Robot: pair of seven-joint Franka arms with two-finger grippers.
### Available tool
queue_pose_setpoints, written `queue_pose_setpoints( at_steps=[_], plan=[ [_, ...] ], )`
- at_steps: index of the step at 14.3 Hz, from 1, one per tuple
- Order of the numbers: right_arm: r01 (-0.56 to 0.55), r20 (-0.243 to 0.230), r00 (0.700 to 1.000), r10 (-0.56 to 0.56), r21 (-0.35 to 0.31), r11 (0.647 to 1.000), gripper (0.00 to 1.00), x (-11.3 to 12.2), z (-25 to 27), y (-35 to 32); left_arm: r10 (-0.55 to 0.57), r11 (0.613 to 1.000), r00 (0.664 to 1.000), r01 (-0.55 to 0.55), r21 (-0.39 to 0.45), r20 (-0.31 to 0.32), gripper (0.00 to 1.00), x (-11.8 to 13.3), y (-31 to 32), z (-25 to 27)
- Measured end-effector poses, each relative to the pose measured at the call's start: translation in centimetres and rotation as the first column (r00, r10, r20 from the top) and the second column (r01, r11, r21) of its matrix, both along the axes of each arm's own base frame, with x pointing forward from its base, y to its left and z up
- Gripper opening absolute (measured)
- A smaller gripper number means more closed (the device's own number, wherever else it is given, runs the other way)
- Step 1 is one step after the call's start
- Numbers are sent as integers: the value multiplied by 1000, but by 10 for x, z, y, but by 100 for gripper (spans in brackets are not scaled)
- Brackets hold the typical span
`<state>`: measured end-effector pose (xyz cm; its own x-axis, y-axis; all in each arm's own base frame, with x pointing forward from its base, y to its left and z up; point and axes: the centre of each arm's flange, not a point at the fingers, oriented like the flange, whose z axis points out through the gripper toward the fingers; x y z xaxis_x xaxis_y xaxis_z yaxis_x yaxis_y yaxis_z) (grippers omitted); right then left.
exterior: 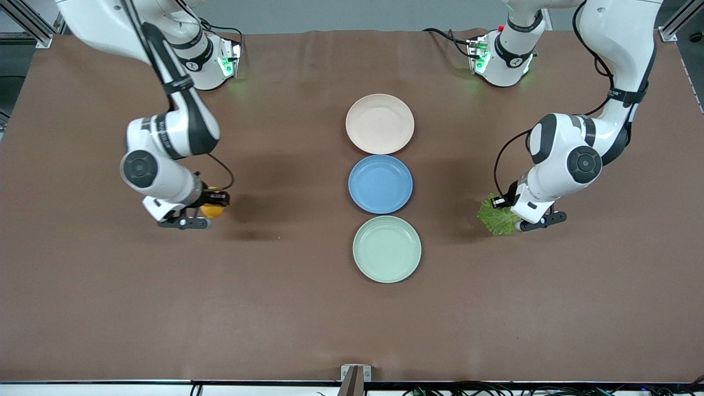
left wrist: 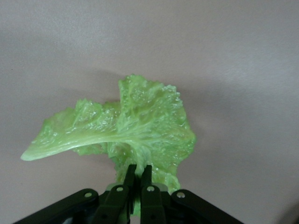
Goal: Pick lemon and lettuce from plates
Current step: 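Carry the lettuce off the plate while the right gripper carries the lemon away, then release the lettuce with the left gripper while the right gripper lowers the lemon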
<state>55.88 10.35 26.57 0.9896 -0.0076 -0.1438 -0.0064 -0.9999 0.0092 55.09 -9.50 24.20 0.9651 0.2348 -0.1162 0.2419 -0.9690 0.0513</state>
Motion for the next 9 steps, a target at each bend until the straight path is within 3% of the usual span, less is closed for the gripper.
queue_pose_setpoints(
  at_steps=[8, 9],
  plan=[
    [-112, 22, 994, 110, 136, 984, 63, -23, -50, -60, 2, 1000, 1000, -2, -7, -3, 9, -2, 5, -34],
    [-113, 28, 994, 110, 135, 984, 63, -22, -52, -62, -9, 1000, 1000, 9, -9, 2, 16, -1, 5, -33]
  ],
)
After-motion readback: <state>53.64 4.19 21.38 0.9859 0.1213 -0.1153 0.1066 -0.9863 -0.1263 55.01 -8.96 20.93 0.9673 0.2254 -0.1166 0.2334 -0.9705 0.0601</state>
